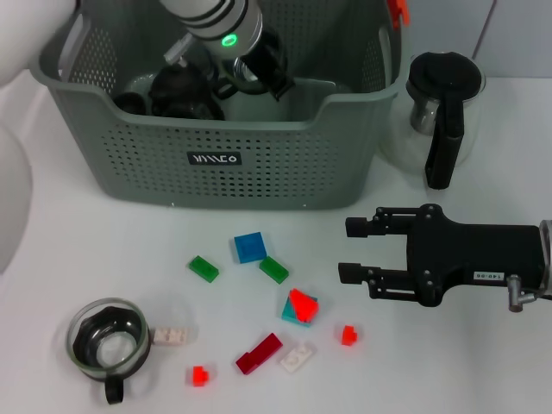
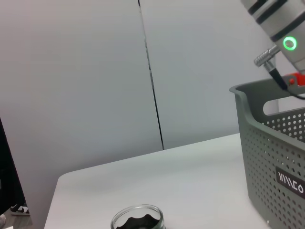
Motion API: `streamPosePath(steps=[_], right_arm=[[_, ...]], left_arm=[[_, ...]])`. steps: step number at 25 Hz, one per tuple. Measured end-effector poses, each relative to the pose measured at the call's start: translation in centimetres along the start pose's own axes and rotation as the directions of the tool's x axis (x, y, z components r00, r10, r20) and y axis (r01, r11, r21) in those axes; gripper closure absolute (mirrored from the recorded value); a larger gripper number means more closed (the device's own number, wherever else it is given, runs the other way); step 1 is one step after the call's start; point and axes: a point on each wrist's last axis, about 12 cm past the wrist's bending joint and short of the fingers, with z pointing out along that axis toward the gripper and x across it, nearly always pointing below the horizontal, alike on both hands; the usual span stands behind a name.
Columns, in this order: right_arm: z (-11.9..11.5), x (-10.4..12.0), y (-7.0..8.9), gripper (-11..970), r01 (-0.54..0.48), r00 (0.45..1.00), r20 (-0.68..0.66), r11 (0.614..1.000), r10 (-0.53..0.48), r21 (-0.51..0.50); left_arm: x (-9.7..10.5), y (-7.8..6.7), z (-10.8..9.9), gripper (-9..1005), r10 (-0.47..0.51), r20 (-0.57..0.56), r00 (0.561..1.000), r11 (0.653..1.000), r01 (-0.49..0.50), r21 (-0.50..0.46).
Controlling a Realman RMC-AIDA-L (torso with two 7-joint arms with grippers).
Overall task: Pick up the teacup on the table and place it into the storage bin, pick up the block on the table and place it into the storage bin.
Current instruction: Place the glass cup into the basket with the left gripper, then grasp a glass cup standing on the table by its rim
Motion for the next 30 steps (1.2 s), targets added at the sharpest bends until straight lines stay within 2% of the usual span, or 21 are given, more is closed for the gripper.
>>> streamPosePath(steps=[13, 18, 23, 24, 26, 27, 29, 30], right_arm=[[0.0, 0.0, 0.0, 315, 0.0, 1.0, 0.001, 1.0, 0.0, -0.006], [0.0, 0.0, 0.1, 314, -0.004, 1.0, 0.001, 1.0, 0.004, -0.006], [-0.1, 0.1, 0.1, 314, -0.006, 1.0, 0.0, 1.0, 0.006, -0.005], [-0.1, 0.1, 0.1, 314, -0.007, 1.0, -0.001, 1.0, 0.007, -0.004], [-0.2, 0.1, 0.0, 313, -0.008, 1.0, -0.003, 1.0, 0.008, -0.005], [-0.3, 0.1, 0.0, 313, -0.007, 1.0, -0.002, 1.0, 0.007, -0.008], [-0.4, 0.0, 0.1, 313, -0.006, 1.0, 0.0, 1.0, 0.006, -0.016], [-0.4, 0.0, 0.1, 313, -0.006, 1.0, 0.001, 1.0, 0.006, -0.02]], left_arm=[[0.2, -0.8, 0.5, 925, 0.016, -0.009, 1.0, 1.0, -0.016, -0.006], [0.1, -0.7, 0.4, 798, 0.008, 0.001, 1.0, 1.0, -0.008, -0.006], [0.0, -0.1, -0.7, 656, -0.025, 0.038, 0.999, 1.0, 0.026, -0.006], [0.2, 0.4, -2.7, 623, -0.056, 0.09, 0.994, 0.998, 0.056, 0.001], [0.3, 1.0, -4.4, 558, -0.076, 0.142, 0.987, 0.997, 0.076, 0.005], [0.9, 1.3, -6.0, 525, -0.098, 0.184, 0.978, 0.995, 0.094, 0.031], [2.2, 1.9, -8.9, 465, -0.133, 0.256, 0.958, 0.989, 0.11, 0.1], [4.5, 2.6, -12.2, 436, -0.173, 0.343, 0.923, 0.974, 0.11, 0.197]])
